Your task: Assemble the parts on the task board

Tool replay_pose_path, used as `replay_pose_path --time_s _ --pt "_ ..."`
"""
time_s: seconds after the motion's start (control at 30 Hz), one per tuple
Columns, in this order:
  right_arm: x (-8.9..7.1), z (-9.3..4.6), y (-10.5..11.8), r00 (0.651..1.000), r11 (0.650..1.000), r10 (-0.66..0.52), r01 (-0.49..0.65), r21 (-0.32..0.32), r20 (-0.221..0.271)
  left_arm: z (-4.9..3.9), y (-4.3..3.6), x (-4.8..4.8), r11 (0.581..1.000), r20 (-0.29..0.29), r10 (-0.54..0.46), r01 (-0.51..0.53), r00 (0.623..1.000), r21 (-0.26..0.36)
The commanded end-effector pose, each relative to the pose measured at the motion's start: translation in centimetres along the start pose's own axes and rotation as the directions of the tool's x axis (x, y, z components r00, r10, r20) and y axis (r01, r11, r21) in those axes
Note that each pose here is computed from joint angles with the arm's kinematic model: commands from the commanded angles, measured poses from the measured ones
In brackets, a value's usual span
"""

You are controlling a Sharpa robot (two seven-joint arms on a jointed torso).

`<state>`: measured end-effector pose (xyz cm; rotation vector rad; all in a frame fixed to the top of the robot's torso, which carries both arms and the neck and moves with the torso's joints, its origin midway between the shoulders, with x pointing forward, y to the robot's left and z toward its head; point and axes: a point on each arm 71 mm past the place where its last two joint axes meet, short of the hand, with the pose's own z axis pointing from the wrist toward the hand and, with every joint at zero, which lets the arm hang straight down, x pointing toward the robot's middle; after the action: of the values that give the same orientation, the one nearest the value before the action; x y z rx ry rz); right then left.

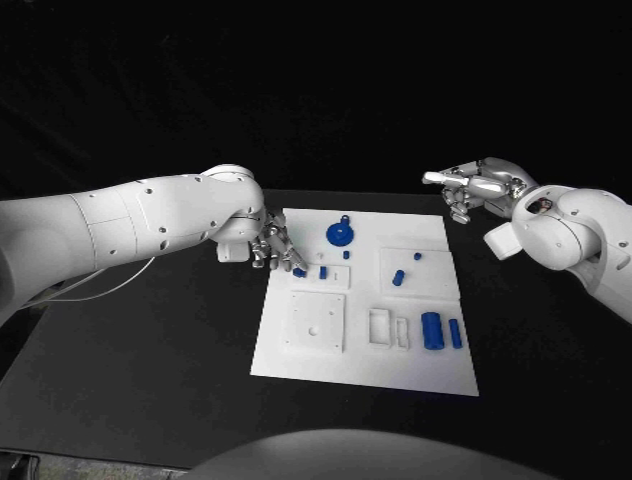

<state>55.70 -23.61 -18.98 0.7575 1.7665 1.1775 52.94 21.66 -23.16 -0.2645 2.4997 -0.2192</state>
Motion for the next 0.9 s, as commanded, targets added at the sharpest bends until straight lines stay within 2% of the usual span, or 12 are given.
replay_pose_path --time_s 0.03,0.4,0.9 --pt "0.11 -0.01 0.06 1.000 1.000 -0.005 0.005 -0.007 -0.012 -0.18 -0.09 -0.03 1.000 -0.008 0.006 -0.006 1.000 0.004" --pt "0.14 0.00 0.07 1.000 1.000 -0.005 0.005 -0.007 -0.014 -0.32 -0.43 0.10 1.000 -0.044 0.010 -0.009 0.999 0.015" --pt "0.18 0.01 0.10 1.000 1.000 -0.005 0.005 -0.008 -0.015 0.12 -0.44 0.28 1.000 -0.062 0.017 -0.016 0.998 0.006"
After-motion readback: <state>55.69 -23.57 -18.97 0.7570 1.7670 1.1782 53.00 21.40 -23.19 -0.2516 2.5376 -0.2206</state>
